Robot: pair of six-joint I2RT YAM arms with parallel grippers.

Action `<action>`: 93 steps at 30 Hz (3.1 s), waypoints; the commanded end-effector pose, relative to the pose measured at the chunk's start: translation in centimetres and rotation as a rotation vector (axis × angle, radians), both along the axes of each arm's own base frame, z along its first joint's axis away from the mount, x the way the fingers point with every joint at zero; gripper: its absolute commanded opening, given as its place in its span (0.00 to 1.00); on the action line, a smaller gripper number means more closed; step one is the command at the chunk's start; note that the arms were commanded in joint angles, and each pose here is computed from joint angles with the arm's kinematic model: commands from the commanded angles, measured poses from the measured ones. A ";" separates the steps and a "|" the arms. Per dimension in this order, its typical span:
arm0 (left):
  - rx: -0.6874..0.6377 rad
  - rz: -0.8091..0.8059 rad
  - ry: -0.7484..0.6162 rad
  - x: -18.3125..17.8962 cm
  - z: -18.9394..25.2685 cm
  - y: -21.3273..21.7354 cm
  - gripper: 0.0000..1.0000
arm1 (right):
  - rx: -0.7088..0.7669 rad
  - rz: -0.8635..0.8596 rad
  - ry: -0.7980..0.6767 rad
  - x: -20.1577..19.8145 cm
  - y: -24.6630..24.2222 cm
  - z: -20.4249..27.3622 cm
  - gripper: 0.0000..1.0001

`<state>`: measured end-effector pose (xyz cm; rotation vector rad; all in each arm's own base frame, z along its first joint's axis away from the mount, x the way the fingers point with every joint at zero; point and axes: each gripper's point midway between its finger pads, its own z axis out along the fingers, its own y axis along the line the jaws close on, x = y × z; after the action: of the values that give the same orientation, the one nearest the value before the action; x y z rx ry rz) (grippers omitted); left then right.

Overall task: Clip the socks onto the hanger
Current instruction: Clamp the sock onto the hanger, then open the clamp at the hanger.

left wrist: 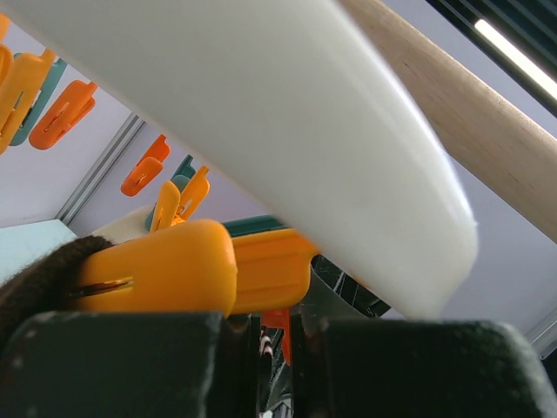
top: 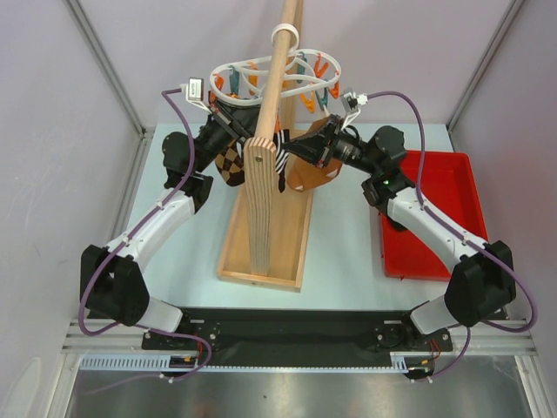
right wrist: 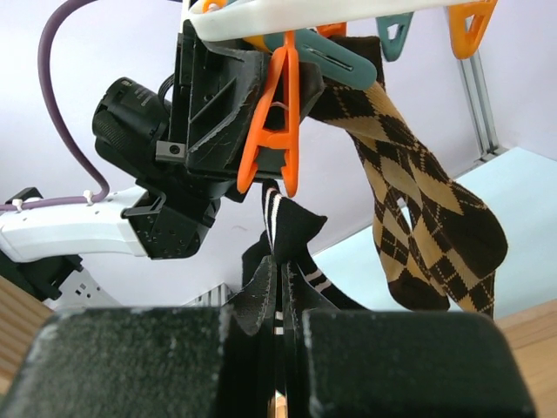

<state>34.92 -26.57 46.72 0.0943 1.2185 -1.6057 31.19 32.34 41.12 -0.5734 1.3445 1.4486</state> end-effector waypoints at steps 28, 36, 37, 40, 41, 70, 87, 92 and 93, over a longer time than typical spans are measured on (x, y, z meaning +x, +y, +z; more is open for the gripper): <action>0.053 -0.052 -0.026 -1.9 -0.1 -0.7 0.05 | 0.160 -0.004 -0.052 0.4 -0.6 5.4 0.00; 0.063 -0.025 -0.025 -2.1 -0.3 -0.3 0.44 | 0.153 -0.015 -0.050 1.0 -0.3 5.5 0.00; 0.064 -0.025 -0.025 -2.1 -0.3 -0.3 0.45 | 0.152 -0.019 -0.049 1.1 -0.3 5.4 0.00; 0.065 -0.021 -0.029 -2.2 -0.2 -0.2 0.51 | 0.148 -0.019 -0.039 1.5 -0.2 5.3 0.00; 0.065 -0.021 -0.029 -2.2 -0.1 -0.2 0.51 | 0.147 -0.016 -0.041 1.4 -0.1 5.4 0.00; 0.125 0.008 -0.012 -2.3 -0.5 0.3 0.39 | -0.273 -0.559 -0.619 4.8 -8.8 0.1 0.61; 0.113 -0.008 -0.029 -2.9 0.1 0.3 0.39 | -0.124 -0.559 -0.696 9.0 -7.4 1.3 0.59; 0.108 -0.009 -0.022 -2.9 -0.2 0.3 0.39 | -0.118 -0.573 -0.700 10.3 -7.5 1.9 0.65; 0.108 -0.014 -0.022 -2.9 -0.2 0.3 0.39 | -0.110 -0.580 -0.708 10.3 -7.7 2.3 0.65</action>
<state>34.02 -26.78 44.02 0.1201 1.3796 -1.5350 41.63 25.14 39.88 -0.6368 1.0186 0.6306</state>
